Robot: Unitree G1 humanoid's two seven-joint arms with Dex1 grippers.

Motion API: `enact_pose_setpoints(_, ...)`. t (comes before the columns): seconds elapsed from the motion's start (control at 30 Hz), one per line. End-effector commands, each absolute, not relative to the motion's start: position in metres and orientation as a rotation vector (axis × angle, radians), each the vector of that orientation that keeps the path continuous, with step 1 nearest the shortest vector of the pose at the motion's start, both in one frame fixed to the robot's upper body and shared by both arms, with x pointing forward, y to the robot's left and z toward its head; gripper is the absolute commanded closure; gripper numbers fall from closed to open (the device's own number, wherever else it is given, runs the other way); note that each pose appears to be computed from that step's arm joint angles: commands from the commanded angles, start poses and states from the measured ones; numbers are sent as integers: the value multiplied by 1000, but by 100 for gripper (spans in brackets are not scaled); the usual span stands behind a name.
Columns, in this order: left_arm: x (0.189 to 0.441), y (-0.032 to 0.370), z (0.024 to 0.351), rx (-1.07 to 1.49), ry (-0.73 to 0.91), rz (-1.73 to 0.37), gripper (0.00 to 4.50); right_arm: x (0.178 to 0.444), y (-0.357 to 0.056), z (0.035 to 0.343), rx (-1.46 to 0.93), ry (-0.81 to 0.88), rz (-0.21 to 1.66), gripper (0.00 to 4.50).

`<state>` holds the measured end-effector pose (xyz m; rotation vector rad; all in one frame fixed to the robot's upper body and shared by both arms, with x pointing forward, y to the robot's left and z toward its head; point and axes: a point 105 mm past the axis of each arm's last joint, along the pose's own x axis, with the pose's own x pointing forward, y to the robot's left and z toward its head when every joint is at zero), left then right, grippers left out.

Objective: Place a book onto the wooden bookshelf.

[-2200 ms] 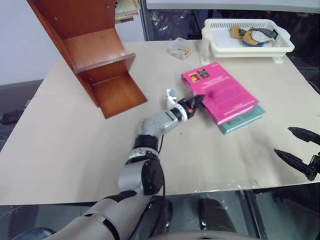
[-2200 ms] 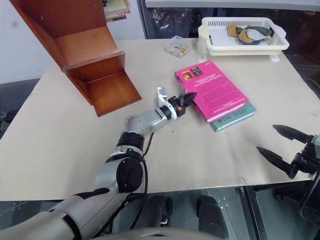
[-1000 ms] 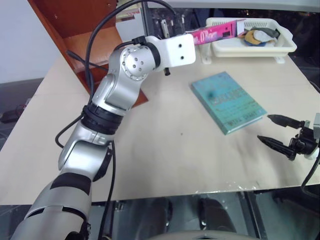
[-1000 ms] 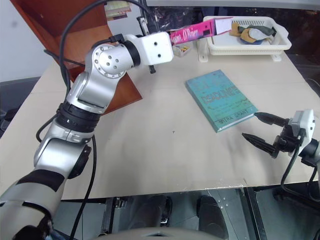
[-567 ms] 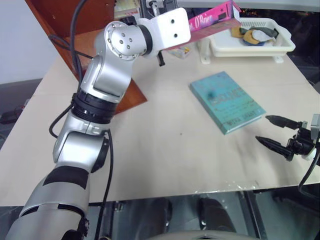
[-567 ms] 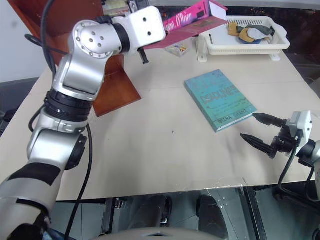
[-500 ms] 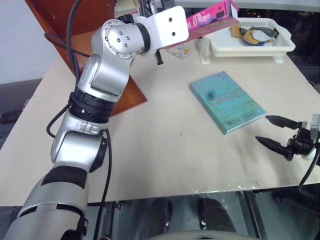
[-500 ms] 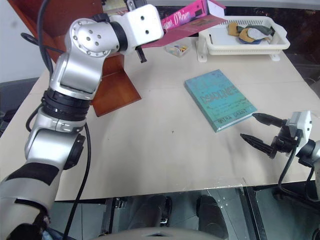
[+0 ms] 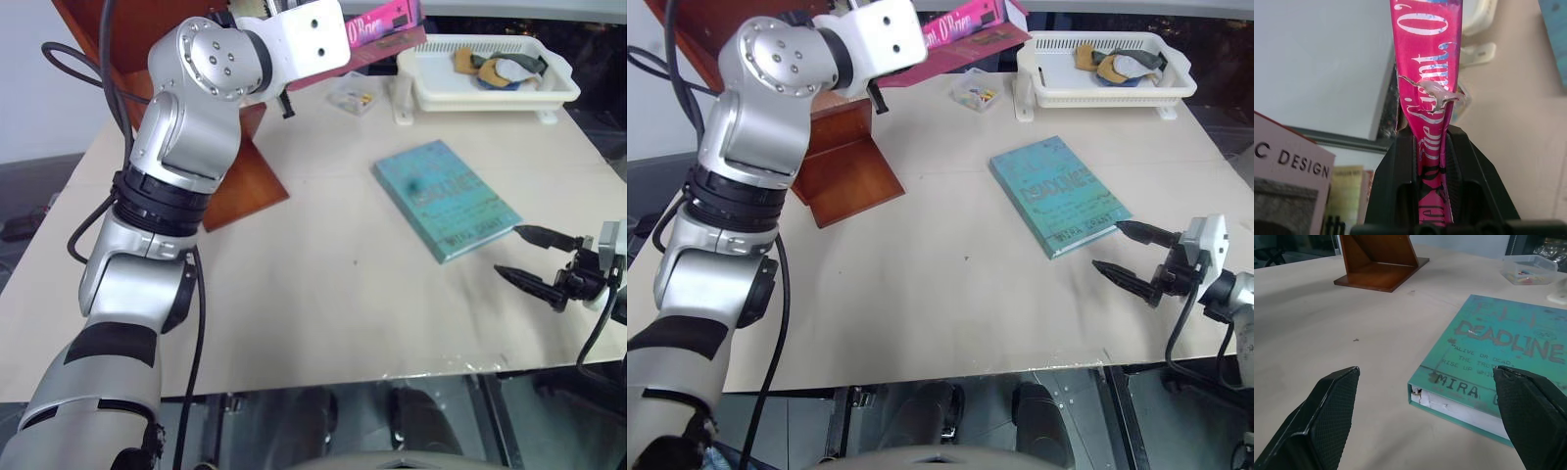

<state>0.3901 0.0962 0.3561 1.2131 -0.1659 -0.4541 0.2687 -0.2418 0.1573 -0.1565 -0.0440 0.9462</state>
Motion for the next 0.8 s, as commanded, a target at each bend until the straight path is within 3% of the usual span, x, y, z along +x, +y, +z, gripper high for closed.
enact_pose_setpoints(0.03,377,94,382,1237,-219,-394,416,269,-240,166,-182,-88,956,0)
enact_pose_setpoints(0.47,370,100,401,1306,-199,-404,416,277,-240,170,-194,-99,958,0)
enact_pose_setpoints(0.8,352,143,396,1408,-22,-376,416,298,-237,192,-117,-212,995,0)
